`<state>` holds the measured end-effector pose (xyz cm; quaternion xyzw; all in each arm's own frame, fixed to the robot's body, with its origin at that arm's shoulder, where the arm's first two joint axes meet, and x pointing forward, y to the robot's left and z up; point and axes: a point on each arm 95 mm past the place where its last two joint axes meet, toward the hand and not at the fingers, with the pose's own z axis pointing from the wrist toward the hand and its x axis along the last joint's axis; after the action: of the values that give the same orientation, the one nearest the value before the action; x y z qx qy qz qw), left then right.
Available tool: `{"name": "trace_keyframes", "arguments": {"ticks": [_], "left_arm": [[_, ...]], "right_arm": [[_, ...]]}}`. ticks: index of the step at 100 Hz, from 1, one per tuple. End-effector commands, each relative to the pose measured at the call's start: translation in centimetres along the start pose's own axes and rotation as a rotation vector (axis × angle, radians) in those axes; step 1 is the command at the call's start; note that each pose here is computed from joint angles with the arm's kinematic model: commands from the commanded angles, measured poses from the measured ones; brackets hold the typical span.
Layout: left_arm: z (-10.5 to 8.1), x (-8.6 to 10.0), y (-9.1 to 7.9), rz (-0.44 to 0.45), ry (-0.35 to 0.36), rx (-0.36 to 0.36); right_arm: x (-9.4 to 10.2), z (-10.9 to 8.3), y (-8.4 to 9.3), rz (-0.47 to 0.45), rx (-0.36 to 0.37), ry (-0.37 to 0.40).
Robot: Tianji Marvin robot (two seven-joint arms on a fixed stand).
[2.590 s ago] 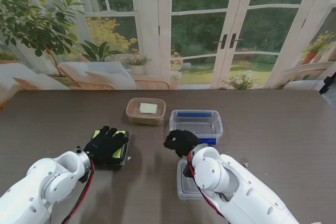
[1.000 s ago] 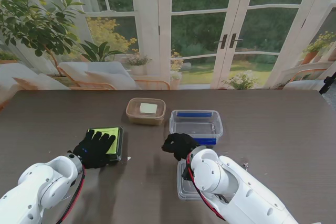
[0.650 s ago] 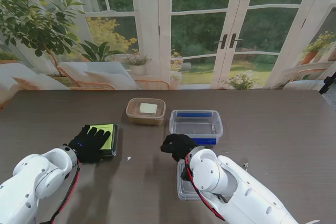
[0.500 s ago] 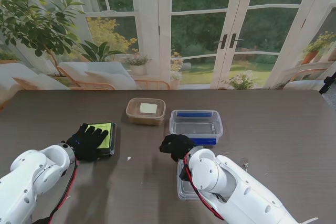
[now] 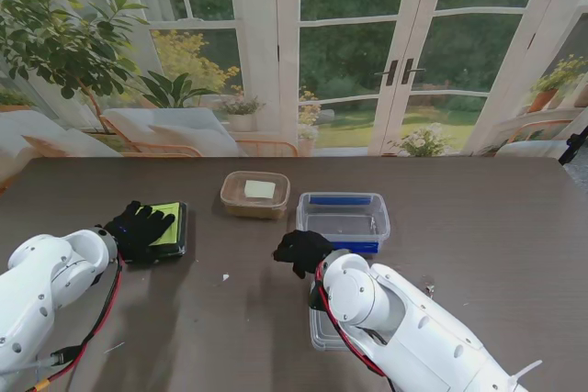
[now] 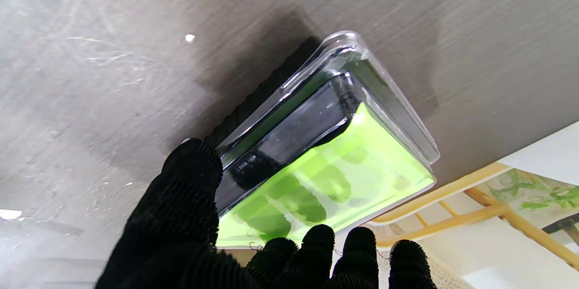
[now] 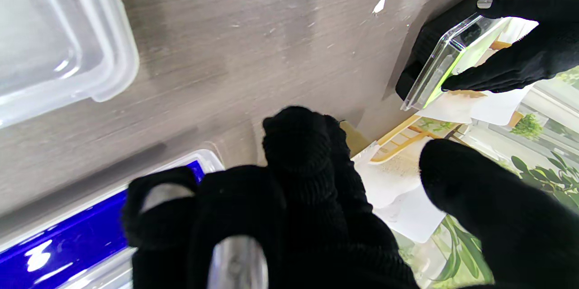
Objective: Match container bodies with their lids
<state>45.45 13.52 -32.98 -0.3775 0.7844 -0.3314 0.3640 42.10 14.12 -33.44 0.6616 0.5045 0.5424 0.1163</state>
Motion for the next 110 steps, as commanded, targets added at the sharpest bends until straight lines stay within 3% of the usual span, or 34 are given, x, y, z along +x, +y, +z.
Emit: {"name": "trace_keyframes", "arguments": {"ticks": [1, 34, 69, 110], "left_arm": [[0.0, -1.2, -0.1, 0.009, -0.014, -0.023], [1.5, -2.9, -0.4, 0.016, -0.016, -0.024], [2.9, -3.7, -0.4, 0.042, -0.065, -0.021], [2.7, -4.6, -1.7, 0.105, -0.11, 0.016]], "right_arm": [[0.3, 0.2, -0.2, 0.006, 0.016, 0.005], [0.7, 0.7, 0.0, 0.02, 0.016, 0.015], [0.6, 1.4, 0.0, 0.031, 0.028, 0.009], [0.5, 1.8, -0.2, 0.052, 0.043, -0.001]]}}
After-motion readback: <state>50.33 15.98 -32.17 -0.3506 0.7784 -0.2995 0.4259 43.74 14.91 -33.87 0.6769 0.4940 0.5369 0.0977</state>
